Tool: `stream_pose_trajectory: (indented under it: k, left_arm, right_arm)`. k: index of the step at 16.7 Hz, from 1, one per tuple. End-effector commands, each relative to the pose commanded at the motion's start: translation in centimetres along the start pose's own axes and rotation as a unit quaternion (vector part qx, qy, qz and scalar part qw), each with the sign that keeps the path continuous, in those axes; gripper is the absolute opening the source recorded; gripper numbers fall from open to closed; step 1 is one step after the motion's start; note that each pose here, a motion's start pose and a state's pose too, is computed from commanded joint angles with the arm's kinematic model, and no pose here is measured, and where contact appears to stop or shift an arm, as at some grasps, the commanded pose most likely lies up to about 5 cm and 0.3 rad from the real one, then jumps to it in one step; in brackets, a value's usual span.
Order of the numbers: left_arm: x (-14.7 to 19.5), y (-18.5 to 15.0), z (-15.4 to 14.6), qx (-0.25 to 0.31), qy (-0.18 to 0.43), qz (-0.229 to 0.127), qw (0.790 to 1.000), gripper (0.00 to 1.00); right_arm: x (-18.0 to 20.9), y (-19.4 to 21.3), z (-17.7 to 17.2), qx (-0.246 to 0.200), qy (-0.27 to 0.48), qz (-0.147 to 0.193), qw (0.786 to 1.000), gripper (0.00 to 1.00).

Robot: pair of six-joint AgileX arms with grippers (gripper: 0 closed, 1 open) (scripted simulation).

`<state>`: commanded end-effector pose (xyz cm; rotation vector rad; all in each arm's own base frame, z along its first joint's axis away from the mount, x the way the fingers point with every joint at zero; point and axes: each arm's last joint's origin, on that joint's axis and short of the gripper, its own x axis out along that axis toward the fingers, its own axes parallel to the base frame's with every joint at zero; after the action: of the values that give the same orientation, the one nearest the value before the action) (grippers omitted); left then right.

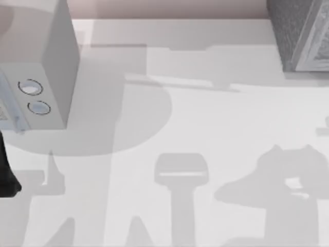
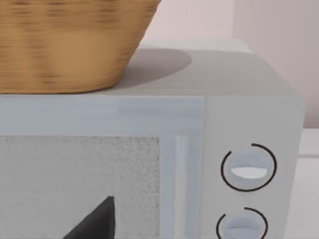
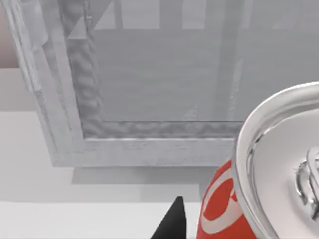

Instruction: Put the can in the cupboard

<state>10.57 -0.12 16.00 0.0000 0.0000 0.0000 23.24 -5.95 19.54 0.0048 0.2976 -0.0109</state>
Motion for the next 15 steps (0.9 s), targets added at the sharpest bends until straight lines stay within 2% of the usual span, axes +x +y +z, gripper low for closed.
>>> stream_pose_trajectory:
  k: [4, 8, 15]
  left_arm:
    - [0.0, 0.0, 0.0, 0.0, 0.0, 0.0, 1.0, 1.0]
    - [0.0, 0.0, 0.0, 0.0, 0.0, 0.0, 1.0, 1.0]
    - [0.0, 0.0, 0.0, 0.0, 0.0, 0.0, 1.0, 1.0]
  right_arm:
    - [-1.5, 0.7, 0.3, -0.004, -0.018, -0.01, 1.0, 0.0]
    - [-5.1, 2.3, 0.0, -0.009, -0.054, -0.018, 0.998, 0.0]
    - [-10.5, 5.0, -4.4, -0.008, -0.125, -0.006, 0.992, 0.0]
